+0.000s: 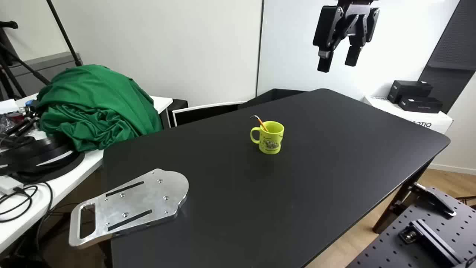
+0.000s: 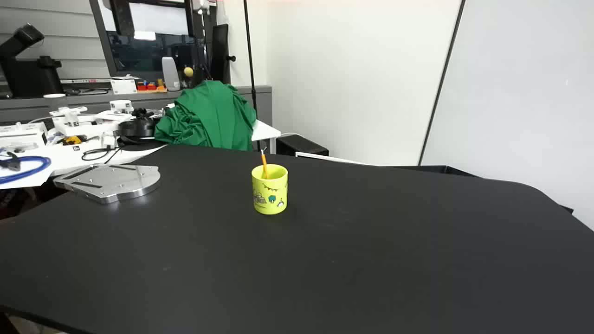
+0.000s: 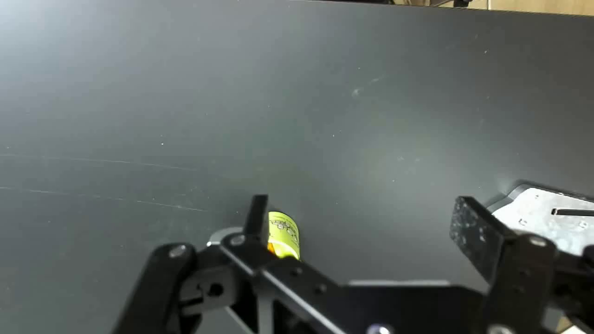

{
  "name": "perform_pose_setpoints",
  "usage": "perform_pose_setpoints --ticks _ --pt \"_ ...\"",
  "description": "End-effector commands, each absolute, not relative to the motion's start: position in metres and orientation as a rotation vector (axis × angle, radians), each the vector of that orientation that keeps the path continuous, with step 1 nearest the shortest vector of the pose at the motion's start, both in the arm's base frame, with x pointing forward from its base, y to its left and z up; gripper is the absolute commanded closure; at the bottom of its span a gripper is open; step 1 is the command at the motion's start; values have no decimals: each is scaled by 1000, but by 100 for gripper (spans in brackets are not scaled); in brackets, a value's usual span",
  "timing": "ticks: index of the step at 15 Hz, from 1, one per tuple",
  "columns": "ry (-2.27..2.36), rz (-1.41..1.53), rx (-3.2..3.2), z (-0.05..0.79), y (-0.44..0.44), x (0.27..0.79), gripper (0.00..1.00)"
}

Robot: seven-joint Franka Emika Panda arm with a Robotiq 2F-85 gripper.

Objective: Remove the wrench from the yellow mug and put it on the left side of the table

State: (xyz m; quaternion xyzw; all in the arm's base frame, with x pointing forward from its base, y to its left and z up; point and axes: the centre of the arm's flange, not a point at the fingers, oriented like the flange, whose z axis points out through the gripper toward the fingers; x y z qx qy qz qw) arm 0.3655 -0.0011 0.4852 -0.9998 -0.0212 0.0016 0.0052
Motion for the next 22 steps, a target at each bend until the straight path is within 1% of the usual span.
perform_pose_setpoints --ticks 1,16,22 --pt "-66 5 -3131 485 -1 366 0" --pt "-67 5 -3131 485 -1 366 0" --pt "27 114 -3101 458 -32 416 0"
